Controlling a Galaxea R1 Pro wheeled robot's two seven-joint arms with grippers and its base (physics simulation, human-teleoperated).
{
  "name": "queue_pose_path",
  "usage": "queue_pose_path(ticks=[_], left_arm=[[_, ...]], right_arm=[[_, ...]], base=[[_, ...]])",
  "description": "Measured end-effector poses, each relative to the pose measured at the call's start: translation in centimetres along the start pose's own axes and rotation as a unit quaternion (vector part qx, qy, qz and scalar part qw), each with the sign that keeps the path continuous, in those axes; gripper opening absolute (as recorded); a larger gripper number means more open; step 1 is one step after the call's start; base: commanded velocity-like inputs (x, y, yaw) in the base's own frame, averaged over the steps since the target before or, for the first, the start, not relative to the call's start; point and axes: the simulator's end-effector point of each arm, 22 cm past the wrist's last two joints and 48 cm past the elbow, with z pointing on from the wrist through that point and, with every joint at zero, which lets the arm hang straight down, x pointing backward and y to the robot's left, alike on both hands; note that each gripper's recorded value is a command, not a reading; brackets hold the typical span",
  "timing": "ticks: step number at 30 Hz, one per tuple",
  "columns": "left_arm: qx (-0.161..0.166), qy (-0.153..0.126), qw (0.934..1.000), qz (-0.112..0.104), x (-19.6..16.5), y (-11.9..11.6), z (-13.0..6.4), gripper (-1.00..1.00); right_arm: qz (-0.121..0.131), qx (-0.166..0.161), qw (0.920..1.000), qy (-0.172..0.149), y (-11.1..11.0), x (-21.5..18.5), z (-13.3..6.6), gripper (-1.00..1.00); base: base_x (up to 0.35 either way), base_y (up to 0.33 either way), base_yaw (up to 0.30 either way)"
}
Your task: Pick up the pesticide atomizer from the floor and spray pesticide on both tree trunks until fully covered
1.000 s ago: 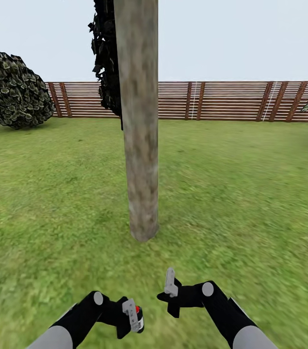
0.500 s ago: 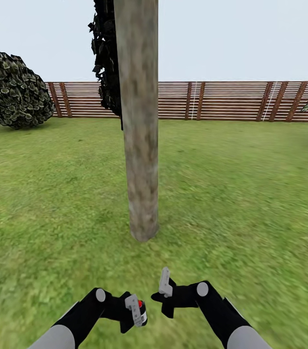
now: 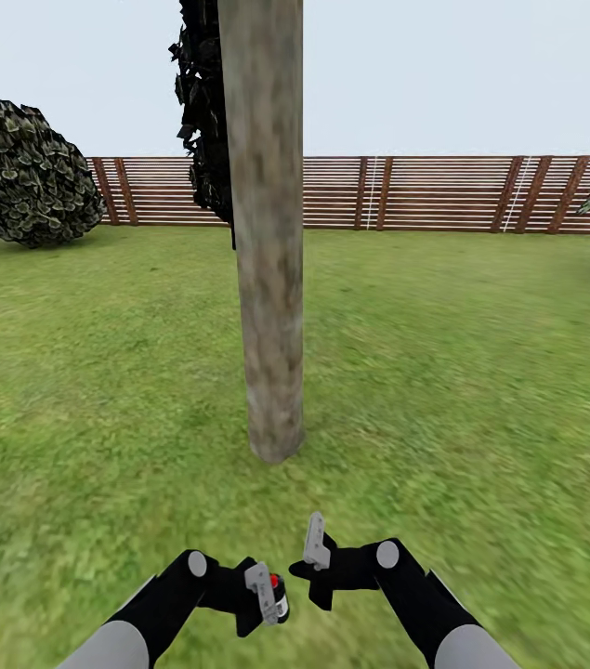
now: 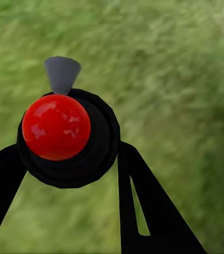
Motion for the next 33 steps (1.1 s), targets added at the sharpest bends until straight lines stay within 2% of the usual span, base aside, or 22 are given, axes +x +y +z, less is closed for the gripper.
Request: queue_pose_path(ticks=[21,33], left_arm=[[0.024,-0.013,0.9996,0.002,-1.5,-1.3,0.5,-1.00],[0.005,-0.027,0.9996,0.012,-3.0,0.1,-0.2,-1.00]], right_arm=[[0.001,0.000,1.0000,0.000,0.0,0.0,0.0,-1.00],[0.001,0.000,1.0000,0.001,0.0,0.1,0.0,-1.00]], base=[[0.000,0.000,0.000],[0.000,0.000,0.000]])
